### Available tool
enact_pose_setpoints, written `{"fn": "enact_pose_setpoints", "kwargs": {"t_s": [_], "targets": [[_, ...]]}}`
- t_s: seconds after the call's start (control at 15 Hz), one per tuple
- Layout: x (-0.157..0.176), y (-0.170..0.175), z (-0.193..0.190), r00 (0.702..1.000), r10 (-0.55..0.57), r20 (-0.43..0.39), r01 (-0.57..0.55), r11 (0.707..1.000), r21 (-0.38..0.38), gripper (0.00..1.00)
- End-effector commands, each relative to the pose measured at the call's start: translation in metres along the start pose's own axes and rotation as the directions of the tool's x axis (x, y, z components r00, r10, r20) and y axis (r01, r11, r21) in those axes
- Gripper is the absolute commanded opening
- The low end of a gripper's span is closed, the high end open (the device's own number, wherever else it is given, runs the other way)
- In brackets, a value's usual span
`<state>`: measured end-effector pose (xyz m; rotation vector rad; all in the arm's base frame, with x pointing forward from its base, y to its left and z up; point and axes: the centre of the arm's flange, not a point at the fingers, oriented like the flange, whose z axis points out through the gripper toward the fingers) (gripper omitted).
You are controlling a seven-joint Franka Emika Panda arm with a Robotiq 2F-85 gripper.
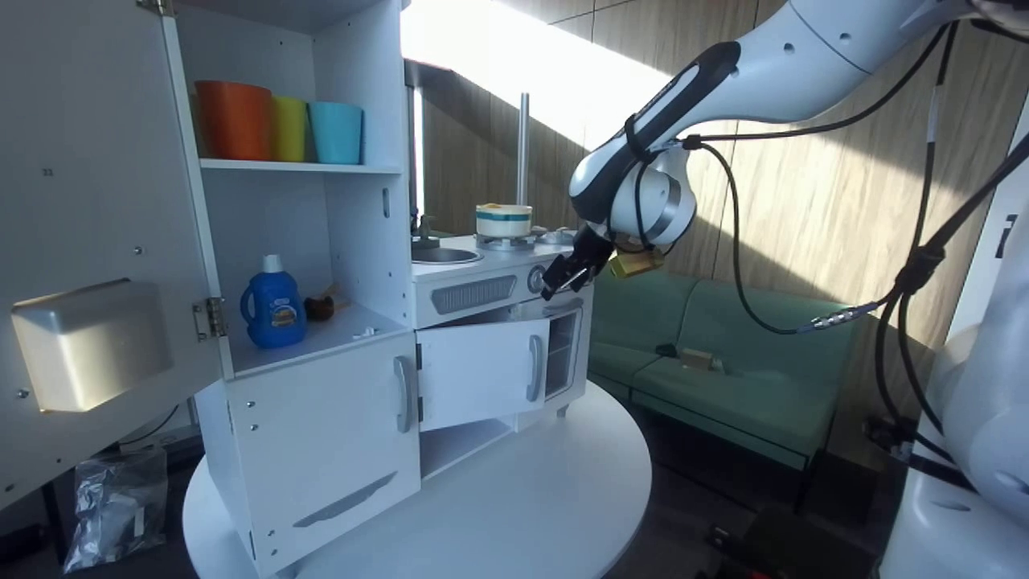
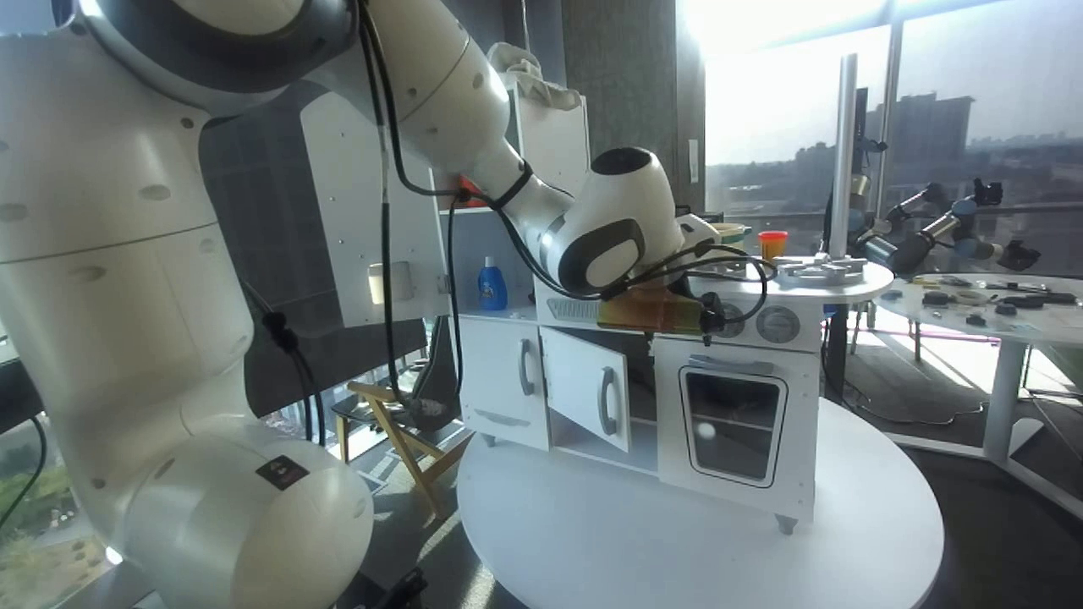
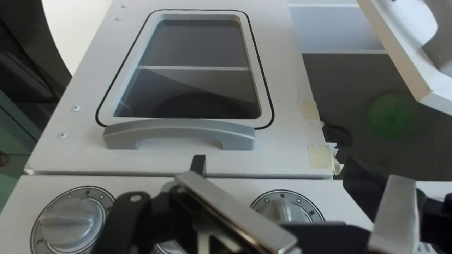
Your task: Turn the first knob on the left to the right.
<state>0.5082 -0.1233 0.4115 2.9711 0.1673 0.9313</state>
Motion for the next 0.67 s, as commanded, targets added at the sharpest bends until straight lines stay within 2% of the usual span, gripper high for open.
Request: {"fn": "enact_pose_setpoints", "kwargs": {"t_s": [0.0,0.2,0.27,0.6], "targets": [[0.01,-0.011,-0.037,0.998,-0.036,0.052,0.039,0.997,-0.06,1.0],[0.013,-0.008,-0.048,0.994,-0.066,0.089,0.075,0.992,-0.097,1.0],[0.004,0.003,-0.018,0.995,-0.063,0.083,0.07,0.994,-0.086,1.0],[0.008,0.002,-0.034,0.994,-0.07,0.09,0.078,0.993,-0.094,1.0]]}}
